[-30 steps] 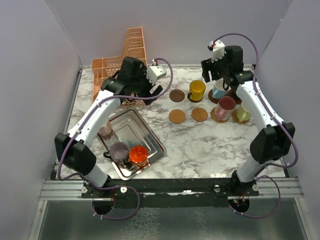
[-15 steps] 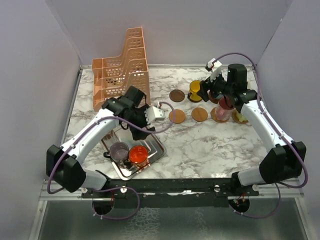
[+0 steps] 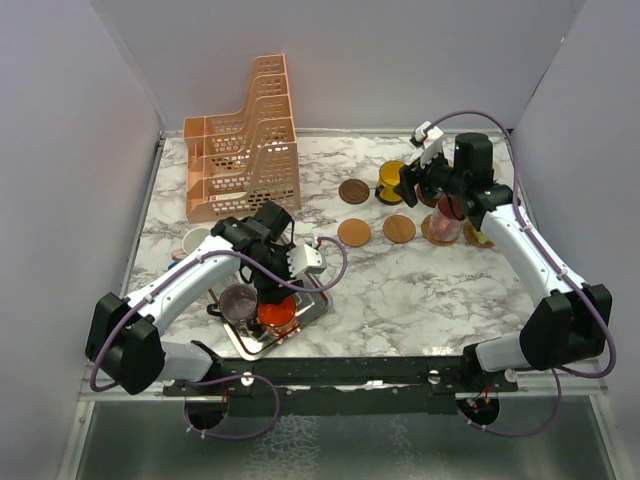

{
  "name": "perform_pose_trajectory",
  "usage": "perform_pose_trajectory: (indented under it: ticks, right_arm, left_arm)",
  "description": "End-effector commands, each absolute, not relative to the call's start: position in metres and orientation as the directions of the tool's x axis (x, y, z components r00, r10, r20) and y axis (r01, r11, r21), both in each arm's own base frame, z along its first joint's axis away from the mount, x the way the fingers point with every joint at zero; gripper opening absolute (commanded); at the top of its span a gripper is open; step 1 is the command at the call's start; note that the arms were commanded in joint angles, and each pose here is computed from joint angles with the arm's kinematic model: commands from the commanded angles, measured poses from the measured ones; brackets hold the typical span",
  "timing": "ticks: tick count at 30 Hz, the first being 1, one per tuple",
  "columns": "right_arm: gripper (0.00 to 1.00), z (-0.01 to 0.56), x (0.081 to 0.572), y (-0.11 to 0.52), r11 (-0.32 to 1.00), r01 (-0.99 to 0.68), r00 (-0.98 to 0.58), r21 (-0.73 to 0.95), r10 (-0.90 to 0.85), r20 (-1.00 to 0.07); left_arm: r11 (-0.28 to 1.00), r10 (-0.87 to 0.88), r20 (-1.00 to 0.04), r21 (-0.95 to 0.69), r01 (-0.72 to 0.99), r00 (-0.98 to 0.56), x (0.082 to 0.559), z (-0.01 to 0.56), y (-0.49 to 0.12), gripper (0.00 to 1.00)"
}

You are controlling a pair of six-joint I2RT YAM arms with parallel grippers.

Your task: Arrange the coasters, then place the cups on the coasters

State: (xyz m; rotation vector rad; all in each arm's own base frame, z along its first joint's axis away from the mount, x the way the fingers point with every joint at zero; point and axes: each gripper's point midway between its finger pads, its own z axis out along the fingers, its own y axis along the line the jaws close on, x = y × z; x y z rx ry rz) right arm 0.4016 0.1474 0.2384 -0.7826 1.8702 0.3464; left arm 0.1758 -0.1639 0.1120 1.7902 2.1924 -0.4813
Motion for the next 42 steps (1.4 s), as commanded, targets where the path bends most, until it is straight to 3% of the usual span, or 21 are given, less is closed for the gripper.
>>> perform_pose_trajectory:
  ticks: [1,35,42]
  right_arm:
    - [0.71,0.255,0.406,0.141,0.761,-0.628,-0.197,-0.164,-0.36,-0.912]
    - [0.71,0.25,0.409,0.138,0.769,-0.615,-0.206,-0.175,-0.371,-0.905]
    - [0.71,0.252,0.408,0.138,0.77,-0.614,-0.206,-0.173,-0.367,-0.907]
  left_arm:
    - [0.169,0.894,-0.409,-0.067,0.983,-0.182,0.179,0.106,-0.168,0.61]
    - [0.192,0.882,-0.419,-0.099,0.976,-0.216,0.18,0.087,-0.178,0.2]
    - [0.181,0.866,-0.454,-0.106,0.978,-0.209,0.182,0.098,-0.186,0.03]
